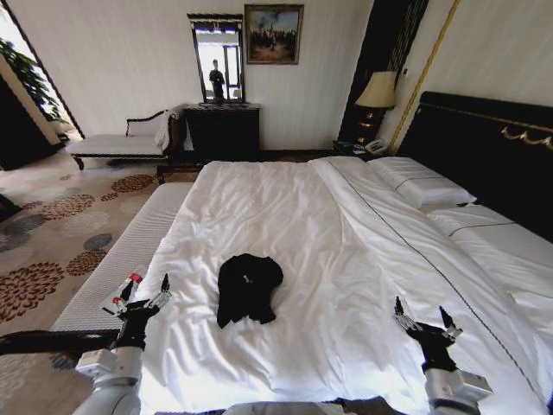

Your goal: Fold the clothes on the bed.

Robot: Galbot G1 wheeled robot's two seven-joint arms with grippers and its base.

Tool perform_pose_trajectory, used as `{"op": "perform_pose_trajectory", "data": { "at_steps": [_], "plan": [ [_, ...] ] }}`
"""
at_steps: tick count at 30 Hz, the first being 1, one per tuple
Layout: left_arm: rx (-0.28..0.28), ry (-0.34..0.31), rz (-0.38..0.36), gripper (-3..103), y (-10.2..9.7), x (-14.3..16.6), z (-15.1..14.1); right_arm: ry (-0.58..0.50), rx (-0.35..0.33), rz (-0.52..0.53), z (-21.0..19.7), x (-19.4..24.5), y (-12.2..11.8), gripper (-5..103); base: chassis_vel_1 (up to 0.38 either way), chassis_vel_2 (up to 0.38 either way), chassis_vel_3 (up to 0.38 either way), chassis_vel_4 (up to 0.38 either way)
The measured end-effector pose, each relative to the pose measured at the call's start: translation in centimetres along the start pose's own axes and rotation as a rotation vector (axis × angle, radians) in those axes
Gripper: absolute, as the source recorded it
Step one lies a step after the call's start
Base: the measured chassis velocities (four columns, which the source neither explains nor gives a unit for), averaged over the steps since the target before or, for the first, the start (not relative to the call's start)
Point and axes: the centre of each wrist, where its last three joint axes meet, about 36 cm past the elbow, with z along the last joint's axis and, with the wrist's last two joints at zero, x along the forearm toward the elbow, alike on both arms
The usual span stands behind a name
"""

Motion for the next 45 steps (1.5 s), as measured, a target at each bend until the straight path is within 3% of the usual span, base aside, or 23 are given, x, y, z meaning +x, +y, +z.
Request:
{"op": "perform_pose_trajectory", "data": {
  "at_steps": [16,33,38,41,43,45],
  "plan": [
    [0.003,0.003,-0.004,100,0.0,0.2,0.1,0.003,-0.006,-0.004,0.2,0.1,0.3,100,0.065,0.074,-0.069,-0.074],
    [-0.001,0.047,-0.008,100,-0.3,0.7,1.0,0.058,-0.033,0.020,1.5,0.0,2.3,100,0.056,0.055,-0.060,-0.050],
    [-0.024,0.116,0.023,100,-0.5,1.3,1.7,0.145,-0.111,-0.028,1.0,-1.0,3.5,100,0.000,0.000,0.000,0.000],
    [-0.035,0.157,0.049,100,-0.9,1.8,2.3,0.216,-0.275,-0.153,-0.9,-3.1,4.3,100,0.000,0.000,0.000,0.000],
    [-0.033,0.161,0.052,100,-0.9,1.9,2.4,0.225,-0.298,-0.170,-1.2,-3.6,4.4,100,0.000,0.000,0.000,0.000],
    [-0.004,0.177,0.075,100,-1.3,2.1,2.6,0.247,-0.414,-0.254,-2.9,-6.7,5.1,100,0.000,0.000,0.000,0.000]
  ]
}}
